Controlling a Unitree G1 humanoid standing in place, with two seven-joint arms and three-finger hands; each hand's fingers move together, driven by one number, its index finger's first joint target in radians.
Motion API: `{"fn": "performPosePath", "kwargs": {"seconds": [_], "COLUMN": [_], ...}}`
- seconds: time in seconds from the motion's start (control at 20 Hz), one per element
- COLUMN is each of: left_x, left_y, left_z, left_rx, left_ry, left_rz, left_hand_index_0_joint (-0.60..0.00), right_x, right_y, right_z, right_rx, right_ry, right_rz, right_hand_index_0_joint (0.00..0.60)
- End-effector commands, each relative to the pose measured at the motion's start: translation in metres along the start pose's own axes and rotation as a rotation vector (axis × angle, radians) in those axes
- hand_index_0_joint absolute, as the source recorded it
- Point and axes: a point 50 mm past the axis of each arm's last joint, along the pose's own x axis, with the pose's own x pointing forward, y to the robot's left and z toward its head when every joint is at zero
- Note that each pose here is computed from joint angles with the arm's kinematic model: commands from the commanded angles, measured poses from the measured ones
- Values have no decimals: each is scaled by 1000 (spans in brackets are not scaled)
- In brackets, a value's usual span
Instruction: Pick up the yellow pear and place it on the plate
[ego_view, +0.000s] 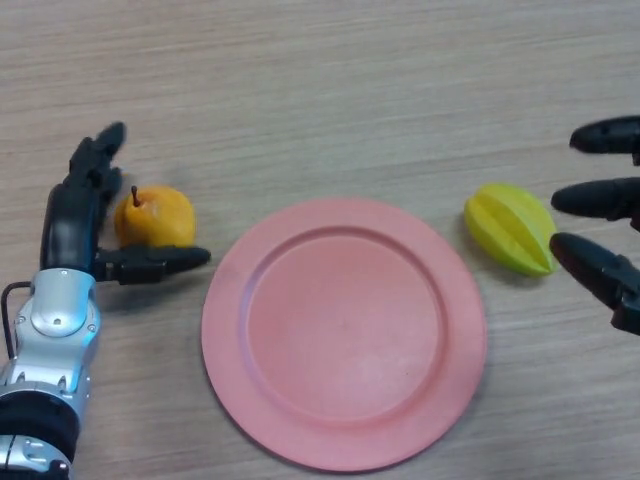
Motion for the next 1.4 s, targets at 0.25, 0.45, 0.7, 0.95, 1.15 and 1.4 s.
{"fn": "performPosePath", "kwargs": {"seconds": [0.25,0.45,0.7,0.95,1.15,1.4], "left_x": [10,4,-24,-63,-87,-99], "left_y": [33,51,42,4,-43,-77], "left_z": [44,60,103,130,122,95], "left_rx": [-67,-36,-112,-188,-122,-15], "left_ry": [-212,-293,-387,-379,-325,-266], "left_rz": [89,152,48,-159,-397,-545], "left_hand_index_0_joint": [-600,-600,-600,-600,-600,-600], "right_x": [-4,-2,-1,1,0,0], "right_y": [-1,1,-1,-1,-2,-3], "right_z": [28,27,30,34,34,31], "right_rx": [-60,-67,-61,-103,-94,-75], "right_ry": [-184,-170,-186,-216,-222,-213], "right_rz": [-14,-3,-21,-8,8,22], "right_hand_index_0_joint": [600,600,26,0,0,0]}}
